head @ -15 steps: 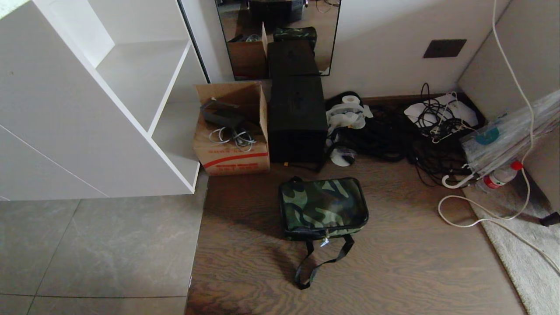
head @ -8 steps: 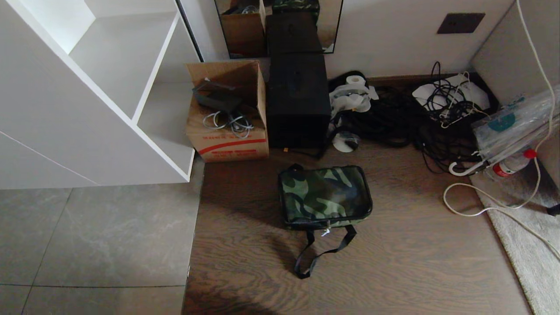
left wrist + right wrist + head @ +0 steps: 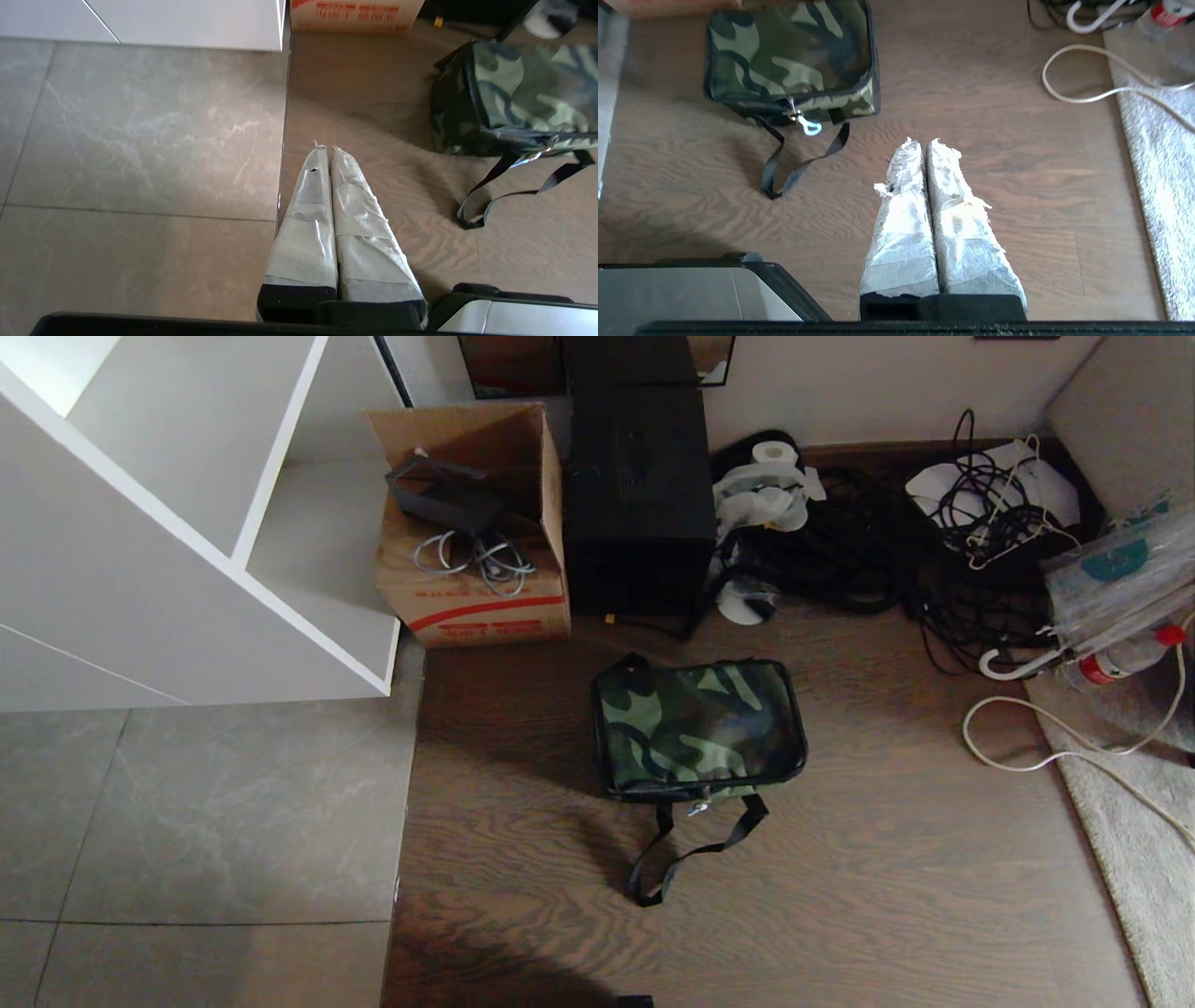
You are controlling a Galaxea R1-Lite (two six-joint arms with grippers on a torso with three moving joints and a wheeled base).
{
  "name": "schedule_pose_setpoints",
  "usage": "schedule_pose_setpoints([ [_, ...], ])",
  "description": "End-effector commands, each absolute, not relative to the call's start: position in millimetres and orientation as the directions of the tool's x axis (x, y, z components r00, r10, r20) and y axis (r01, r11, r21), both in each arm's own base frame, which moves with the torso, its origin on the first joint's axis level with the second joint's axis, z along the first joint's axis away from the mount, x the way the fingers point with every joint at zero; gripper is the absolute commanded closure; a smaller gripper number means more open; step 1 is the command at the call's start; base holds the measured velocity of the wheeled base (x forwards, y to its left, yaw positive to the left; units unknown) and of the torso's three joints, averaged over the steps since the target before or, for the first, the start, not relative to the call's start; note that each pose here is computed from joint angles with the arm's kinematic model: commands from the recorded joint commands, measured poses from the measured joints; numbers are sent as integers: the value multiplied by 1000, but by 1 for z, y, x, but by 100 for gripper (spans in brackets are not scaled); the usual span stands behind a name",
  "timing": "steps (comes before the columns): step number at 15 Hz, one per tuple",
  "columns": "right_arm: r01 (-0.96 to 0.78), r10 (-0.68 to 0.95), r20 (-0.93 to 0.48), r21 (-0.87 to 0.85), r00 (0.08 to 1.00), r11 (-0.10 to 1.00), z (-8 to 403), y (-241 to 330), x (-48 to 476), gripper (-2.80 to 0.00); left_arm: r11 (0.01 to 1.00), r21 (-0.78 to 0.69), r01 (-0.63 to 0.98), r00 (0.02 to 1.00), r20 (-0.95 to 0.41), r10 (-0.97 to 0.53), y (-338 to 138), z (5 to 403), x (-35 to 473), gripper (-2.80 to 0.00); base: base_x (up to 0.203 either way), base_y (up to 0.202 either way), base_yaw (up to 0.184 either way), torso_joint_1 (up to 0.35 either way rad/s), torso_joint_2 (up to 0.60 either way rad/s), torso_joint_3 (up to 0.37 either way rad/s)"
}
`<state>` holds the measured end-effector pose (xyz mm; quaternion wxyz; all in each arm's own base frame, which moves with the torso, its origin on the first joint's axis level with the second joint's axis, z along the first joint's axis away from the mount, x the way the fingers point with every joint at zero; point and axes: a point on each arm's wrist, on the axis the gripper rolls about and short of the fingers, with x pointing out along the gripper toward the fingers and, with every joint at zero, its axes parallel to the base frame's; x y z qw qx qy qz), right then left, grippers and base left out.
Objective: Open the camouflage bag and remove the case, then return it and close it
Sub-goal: Open the top of the storage box
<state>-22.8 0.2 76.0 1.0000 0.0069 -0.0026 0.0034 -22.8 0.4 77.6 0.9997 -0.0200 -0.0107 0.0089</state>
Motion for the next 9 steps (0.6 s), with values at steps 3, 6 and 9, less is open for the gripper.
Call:
schedule_pose_setpoints([
  [3, -8, 8, 6, 14, 1000, 1000, 76, 0, -23, 0, 999, -42, -18, 1000, 12, 18, 0, 75, -22, 0, 0, 0, 0, 2, 4, -197],
  [6, -8, 8, 6, 14, 1000, 1000, 76, 0, -23, 0, 999, -42, -18, 1000, 12, 18, 0, 75, -22, 0, 0, 0, 0, 5, 3, -201],
  [9, -8, 8, 6, 14, 1000, 1000, 76, 0, -23, 0, 999, -40, -18, 1000, 12, 18, 0, 75, -22, 0, 0, 0, 0, 5, 0, -197],
])
